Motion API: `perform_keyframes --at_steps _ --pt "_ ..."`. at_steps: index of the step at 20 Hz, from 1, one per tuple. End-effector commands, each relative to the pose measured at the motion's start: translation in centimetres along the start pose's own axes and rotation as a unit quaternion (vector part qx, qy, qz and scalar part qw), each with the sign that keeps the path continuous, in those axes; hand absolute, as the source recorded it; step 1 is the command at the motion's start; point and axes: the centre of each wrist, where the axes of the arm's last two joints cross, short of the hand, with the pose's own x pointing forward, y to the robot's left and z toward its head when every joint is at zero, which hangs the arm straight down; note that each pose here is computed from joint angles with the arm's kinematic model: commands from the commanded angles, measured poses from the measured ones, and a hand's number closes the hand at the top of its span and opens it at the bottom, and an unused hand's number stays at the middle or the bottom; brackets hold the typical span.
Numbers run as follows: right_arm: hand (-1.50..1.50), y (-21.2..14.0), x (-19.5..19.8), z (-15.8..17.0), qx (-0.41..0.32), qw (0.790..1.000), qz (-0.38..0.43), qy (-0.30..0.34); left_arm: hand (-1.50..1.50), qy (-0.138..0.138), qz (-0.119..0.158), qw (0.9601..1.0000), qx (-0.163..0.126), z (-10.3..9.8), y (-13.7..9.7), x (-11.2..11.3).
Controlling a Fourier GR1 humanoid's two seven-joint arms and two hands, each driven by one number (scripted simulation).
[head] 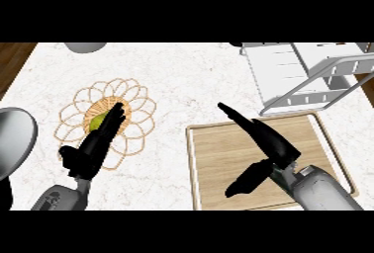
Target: Pick the eggplant from the tray and place it in the tiered basket
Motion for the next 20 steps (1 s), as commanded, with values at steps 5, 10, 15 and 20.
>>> perform_keyframes --at_steps 5,10,15,20 --pt "-1.50 -4.7 6.5 1.9 0.107 0.924 0.345 0.125 0.00 0.006 0.004 1.0000 -0.005 -0.4 -0.1 0.1" --pt "-1.50 -4.9 9.2 2.6 0.199 0.841 0.462 0.197 0.00 0.004 -0.003 1.0000 -0.008 -0.9 0.1 0.6" --pt "-1.50 -2.9 12.8 3.8 0.225 0.828 0.471 0.205 0.00 0.001 0.005 1.0000 -0.001 0.5 -0.2 -0.8" --pt "-1.50 -1.5 12.5 5.2 0.215 0.826 0.468 0.230 0.00 -0.002 0.002 1.0000 0.004 1.0 -1.4 -1.2"
